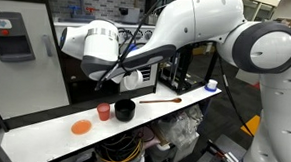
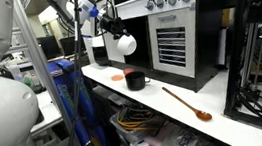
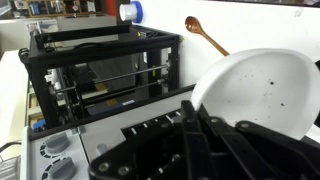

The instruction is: Pour the contents from the white bowl into the black cup then put the white bowl on the shelf

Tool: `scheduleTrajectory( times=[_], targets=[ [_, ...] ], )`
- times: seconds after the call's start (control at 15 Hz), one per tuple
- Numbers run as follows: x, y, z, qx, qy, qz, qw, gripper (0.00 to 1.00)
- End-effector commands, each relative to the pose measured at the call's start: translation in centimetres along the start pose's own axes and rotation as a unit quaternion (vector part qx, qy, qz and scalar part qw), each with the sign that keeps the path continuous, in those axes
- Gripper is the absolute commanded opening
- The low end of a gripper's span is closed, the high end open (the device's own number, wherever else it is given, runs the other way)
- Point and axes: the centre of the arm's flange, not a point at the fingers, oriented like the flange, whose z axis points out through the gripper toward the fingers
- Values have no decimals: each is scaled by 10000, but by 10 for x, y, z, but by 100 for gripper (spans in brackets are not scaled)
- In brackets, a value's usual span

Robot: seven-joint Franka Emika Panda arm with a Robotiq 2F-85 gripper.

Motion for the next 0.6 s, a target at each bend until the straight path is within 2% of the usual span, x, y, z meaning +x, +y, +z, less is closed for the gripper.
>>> scheduleTrajectory(
  times=[0.0,0.07,0.47,0.53],
  targets=[
    [2,17,13,551,-47,124,9984,1],
    [5,9,3,292,-32,97,9995,4],
    [10,12,6,405,-32,133,9991,4],
    [10,12,6,405,-32,133,9991,1]
  ],
)
